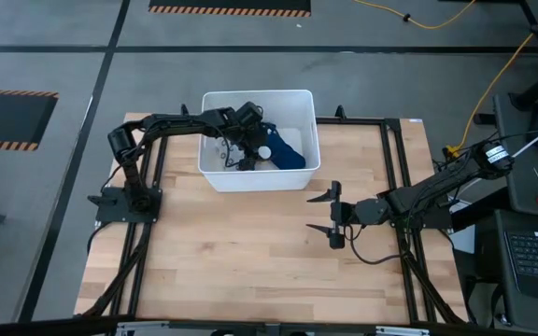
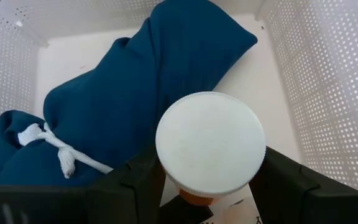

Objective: Pick & place medical supplies in basket/bin
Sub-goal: Put the orange medicine bottle into the white bin, then return to Home Position

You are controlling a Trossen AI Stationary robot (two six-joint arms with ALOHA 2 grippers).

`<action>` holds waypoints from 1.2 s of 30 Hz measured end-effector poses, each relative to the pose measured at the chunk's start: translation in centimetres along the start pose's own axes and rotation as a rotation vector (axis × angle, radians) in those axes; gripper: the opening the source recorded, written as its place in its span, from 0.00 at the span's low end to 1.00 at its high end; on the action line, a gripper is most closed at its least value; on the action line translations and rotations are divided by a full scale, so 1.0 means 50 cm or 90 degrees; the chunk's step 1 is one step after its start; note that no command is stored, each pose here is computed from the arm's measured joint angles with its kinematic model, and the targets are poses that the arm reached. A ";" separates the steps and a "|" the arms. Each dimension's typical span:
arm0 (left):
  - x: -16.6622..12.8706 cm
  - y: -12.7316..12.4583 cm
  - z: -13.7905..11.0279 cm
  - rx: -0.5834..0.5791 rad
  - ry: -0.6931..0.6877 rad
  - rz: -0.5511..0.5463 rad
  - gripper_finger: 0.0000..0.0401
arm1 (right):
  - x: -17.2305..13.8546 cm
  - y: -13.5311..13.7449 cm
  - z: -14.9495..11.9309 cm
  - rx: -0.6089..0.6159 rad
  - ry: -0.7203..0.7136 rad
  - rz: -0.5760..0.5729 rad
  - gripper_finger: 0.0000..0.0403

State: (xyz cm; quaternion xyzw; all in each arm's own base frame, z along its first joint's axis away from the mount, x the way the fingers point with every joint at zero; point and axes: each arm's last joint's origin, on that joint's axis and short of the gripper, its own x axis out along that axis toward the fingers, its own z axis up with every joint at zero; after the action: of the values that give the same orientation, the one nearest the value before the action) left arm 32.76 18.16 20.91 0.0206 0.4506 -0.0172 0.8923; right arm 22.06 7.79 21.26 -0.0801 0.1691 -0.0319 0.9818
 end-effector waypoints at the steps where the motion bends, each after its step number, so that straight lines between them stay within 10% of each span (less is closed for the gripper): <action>1: 0.000 0.000 0.000 0.000 0.000 0.000 0.49 | 0.000 0.000 0.000 0.000 0.000 0.000 0.83; 36: -0.044 -0.021 0.035 0.039 -0.037 0.016 0.61 | 0.000 0.000 -0.001 0.000 0.002 0.000 0.83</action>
State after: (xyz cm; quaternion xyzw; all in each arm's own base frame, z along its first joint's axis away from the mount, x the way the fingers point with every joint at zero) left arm 32.82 17.06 23.70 0.0526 0.4234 -0.0204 0.9042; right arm 22.04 7.80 21.23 -0.0804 0.1708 -0.0318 0.9815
